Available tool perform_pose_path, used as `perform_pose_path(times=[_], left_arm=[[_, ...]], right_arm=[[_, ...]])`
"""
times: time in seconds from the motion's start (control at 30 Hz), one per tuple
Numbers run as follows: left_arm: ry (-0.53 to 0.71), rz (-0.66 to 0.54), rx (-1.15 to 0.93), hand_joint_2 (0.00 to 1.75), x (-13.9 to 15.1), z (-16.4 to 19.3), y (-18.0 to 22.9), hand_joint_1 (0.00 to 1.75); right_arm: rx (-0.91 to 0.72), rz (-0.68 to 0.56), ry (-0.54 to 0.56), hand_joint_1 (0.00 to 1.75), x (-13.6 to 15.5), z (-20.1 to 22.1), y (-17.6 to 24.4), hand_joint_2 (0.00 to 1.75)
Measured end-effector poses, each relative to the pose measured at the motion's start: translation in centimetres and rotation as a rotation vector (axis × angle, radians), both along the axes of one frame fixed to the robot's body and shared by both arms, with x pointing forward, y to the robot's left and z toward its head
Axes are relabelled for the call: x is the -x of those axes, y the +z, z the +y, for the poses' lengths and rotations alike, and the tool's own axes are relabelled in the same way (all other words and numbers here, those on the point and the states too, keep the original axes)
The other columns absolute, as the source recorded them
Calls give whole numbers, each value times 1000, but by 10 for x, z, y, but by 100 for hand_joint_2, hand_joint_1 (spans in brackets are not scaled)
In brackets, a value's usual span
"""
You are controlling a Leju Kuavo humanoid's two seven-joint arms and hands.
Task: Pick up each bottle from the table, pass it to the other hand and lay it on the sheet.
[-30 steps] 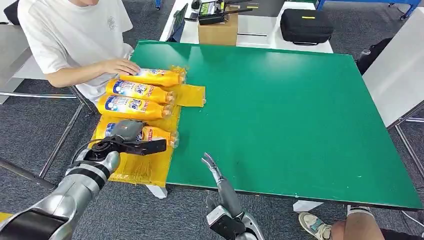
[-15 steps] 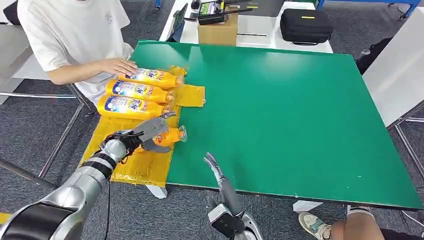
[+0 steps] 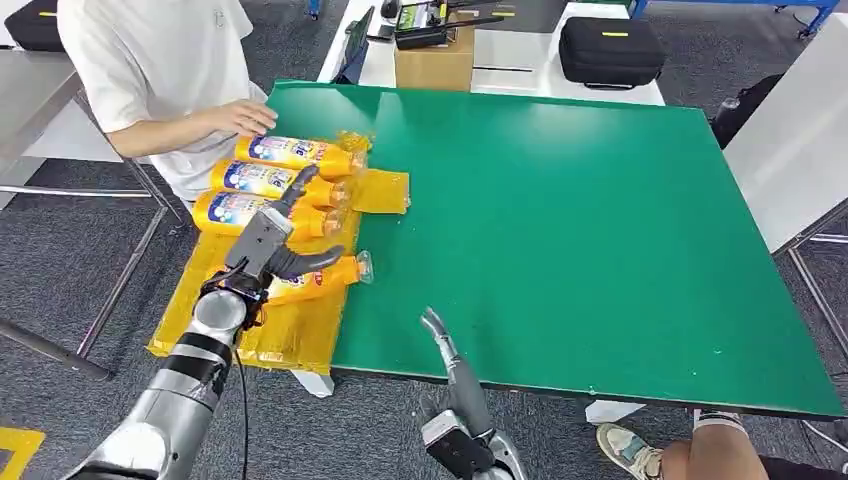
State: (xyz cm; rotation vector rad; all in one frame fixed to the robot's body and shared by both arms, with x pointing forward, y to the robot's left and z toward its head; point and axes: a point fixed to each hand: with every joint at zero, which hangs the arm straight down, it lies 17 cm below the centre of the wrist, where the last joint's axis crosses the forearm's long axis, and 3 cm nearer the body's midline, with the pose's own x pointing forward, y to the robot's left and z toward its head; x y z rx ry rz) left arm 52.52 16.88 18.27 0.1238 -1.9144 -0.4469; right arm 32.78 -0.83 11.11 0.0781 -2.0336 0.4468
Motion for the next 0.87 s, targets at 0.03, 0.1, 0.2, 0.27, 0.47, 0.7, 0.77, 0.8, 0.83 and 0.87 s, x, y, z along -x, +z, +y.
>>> perform_pose_path(times=[0.03,0.1,0.2,0.27,0.47,0.7,0.77,0.8,0.83,0.87], left_arm=[[38,-35,39,175,7,0,9,0],[71,-80,139,175,28,-5,21,0],[45,-79,374,175,81,-27,24,0],[14,-46,559,175,112,-37,21,0],[-94,34,788,175,162,-62,9,0],[-130,88,873,175,165,-84,0,0],[-105,84,843,175,162,-85,-4,0],[-88,79,826,175,160,-85,-7,0],[-78,78,814,175,160,-85,-10,0],[-70,82,805,175,159,-85,-13,0]], right_arm=[[-49,-46,-112,0,-6,-19,21,175],[-75,-161,-236,0,-9,-43,60,175],[-93,-317,-327,0,10,-63,115,175],[-89,-402,-415,0,15,-85,145,175],[-200,-376,-610,0,14,-158,159,175],[-257,-317,-689,0,7,-186,147,175],[-251,-291,-691,0,3,-185,138,175],[-229,-282,-695,0,1,-185,132,175],[-212,-278,-705,0,0,-186,128,175],[-197,-277,-713,0,-1,-188,126,175]])
